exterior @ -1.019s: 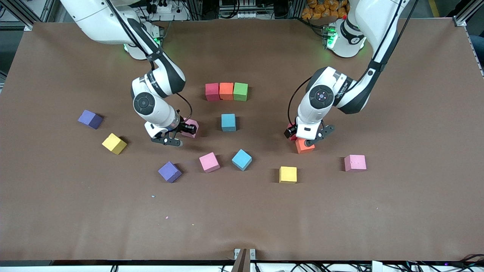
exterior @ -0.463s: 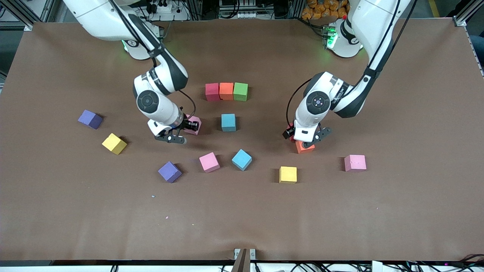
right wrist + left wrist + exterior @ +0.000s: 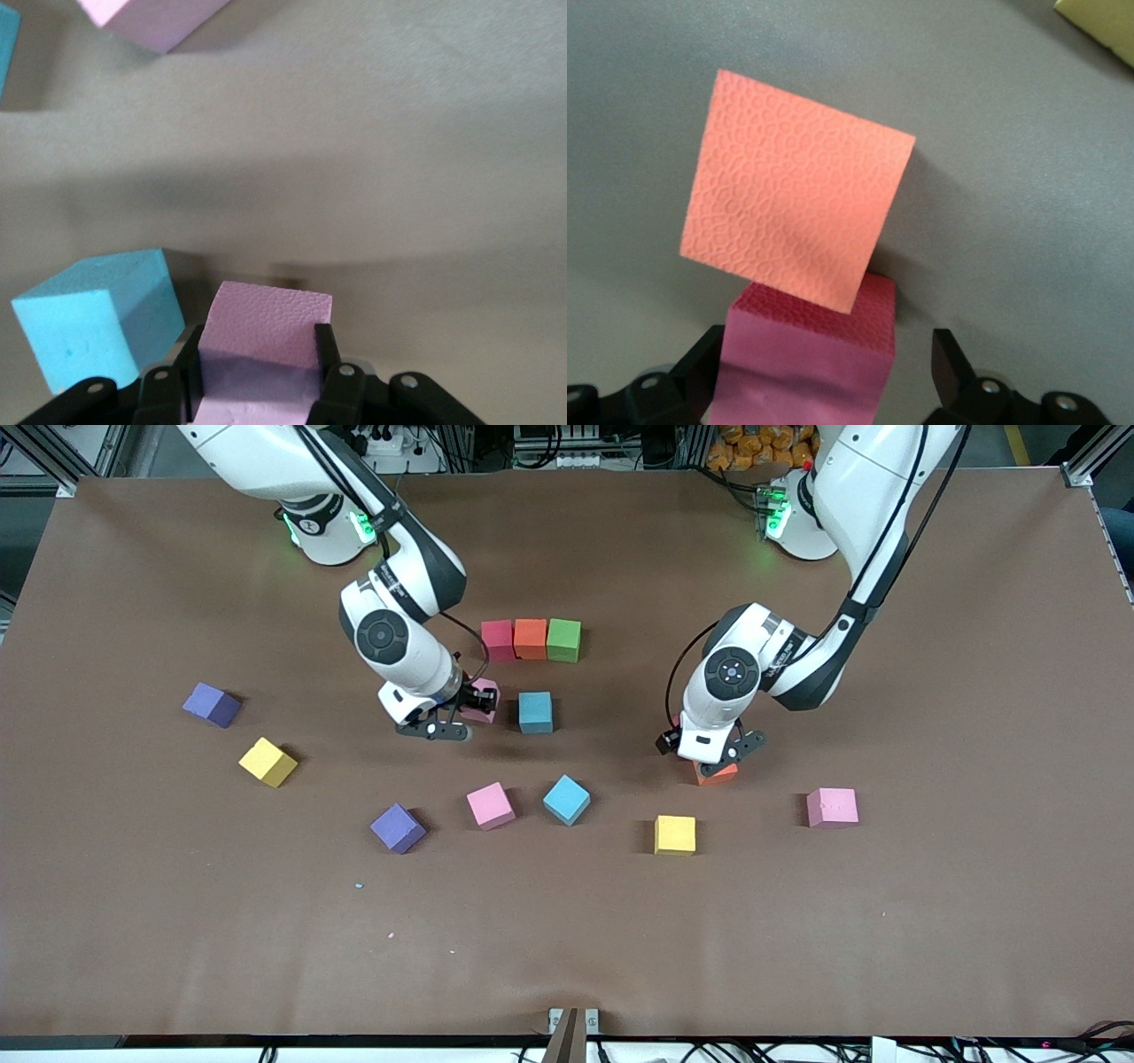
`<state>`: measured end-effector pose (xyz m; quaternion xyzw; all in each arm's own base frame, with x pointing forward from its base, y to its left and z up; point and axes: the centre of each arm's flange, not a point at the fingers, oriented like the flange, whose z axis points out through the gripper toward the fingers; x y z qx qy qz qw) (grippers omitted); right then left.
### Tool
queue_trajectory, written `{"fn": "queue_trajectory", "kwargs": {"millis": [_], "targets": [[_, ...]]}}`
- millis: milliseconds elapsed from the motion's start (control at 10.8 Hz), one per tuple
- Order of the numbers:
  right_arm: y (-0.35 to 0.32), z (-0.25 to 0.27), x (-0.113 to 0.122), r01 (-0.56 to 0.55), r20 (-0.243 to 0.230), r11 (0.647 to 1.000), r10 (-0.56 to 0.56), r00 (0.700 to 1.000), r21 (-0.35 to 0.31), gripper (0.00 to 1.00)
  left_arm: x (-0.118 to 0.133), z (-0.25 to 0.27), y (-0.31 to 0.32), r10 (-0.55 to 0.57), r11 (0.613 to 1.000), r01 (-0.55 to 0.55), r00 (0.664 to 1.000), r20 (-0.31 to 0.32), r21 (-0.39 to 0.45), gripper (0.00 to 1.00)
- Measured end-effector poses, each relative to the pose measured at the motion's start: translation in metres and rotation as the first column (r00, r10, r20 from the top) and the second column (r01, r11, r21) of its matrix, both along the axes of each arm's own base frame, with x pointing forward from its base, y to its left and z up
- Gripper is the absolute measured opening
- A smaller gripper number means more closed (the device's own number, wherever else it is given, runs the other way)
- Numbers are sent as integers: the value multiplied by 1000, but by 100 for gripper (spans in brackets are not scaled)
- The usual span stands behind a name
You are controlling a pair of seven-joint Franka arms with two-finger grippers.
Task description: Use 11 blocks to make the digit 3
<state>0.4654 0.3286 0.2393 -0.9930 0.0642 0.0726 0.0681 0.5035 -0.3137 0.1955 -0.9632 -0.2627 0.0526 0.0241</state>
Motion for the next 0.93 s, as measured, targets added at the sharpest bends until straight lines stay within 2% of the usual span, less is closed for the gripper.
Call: {"fn": "queue_trajectory", "kwargs": {"millis": [463, 741, 927], "targets": [[26, 0, -20, -59, 2, 998, 59, 998, 5, 52, -3, -14, 0, -1, 1000, 1, 1000, -19, 3, 100], [26, -14, -35, -97, 33, 995, 97, 995, -4, 52, -4, -24, 1, -3, 1000, 4, 1000, -30, 4, 100], [22, -21, -42, -113, 33, 993, 113, 993, -17, 52, -5, -27, 1, -12, 1000, 12, 1000, -29, 9, 100]]}}
